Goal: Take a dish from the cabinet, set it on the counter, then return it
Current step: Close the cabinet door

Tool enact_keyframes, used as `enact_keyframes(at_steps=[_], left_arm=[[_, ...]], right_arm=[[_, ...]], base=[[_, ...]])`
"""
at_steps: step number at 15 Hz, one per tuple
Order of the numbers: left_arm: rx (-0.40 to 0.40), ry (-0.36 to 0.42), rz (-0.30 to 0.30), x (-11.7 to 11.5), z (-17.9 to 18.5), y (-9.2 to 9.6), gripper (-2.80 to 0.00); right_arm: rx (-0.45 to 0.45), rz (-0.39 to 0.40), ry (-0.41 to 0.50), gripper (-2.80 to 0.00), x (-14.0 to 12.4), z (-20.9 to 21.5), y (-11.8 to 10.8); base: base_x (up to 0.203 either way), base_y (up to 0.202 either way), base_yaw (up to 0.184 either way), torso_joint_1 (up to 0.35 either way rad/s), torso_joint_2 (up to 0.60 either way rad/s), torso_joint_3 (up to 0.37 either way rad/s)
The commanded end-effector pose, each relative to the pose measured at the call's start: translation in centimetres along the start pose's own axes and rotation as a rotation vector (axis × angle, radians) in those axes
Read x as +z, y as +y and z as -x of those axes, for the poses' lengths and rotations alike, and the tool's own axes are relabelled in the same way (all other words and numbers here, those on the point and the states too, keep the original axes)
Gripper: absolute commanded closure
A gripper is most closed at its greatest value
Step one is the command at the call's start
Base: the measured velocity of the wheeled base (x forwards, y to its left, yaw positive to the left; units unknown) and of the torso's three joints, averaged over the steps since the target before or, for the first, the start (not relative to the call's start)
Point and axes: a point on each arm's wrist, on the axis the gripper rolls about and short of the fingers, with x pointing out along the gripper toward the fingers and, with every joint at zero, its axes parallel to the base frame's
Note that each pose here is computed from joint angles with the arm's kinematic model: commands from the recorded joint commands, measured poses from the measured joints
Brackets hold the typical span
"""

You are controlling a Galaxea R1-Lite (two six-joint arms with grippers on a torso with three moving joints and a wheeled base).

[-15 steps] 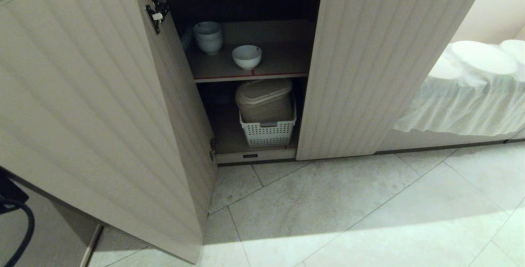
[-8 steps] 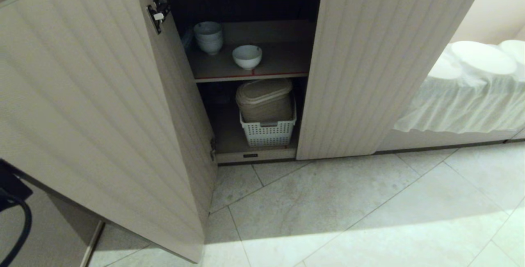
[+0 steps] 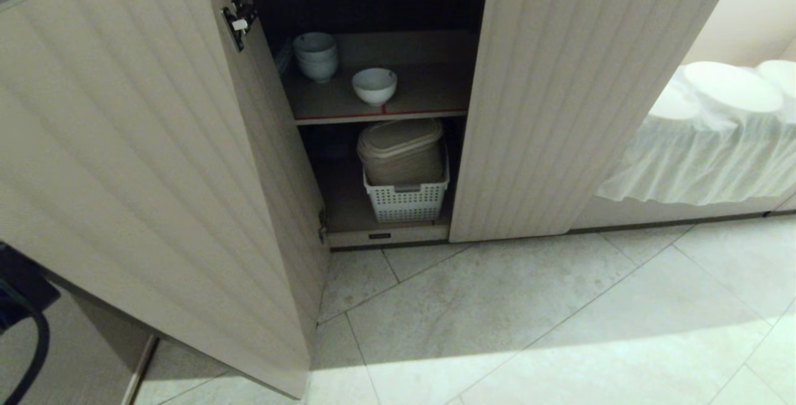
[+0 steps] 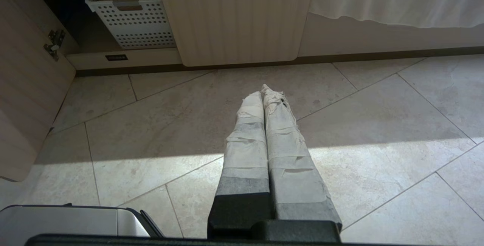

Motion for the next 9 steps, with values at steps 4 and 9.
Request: enact_keyframes(at_steps=[4,9], left_arm=[[-0.04,0.035,0.034,-0.38,-0.1,-0.05,0.0],[-0.105,0.069,0.057,-0.8,-0.01,-0.72,0.0]], right_arm=[[0.0,0.0,0.0,0.0,0.0,0.0,0.0],[0.0,0.0,0.0,0.0,0.0,0.0,0.0]], base=[[0.0,0.0,0.0,0.0,0.0,0.0],[0.0,0.0,0.0,0.0,0.0,0.0]])
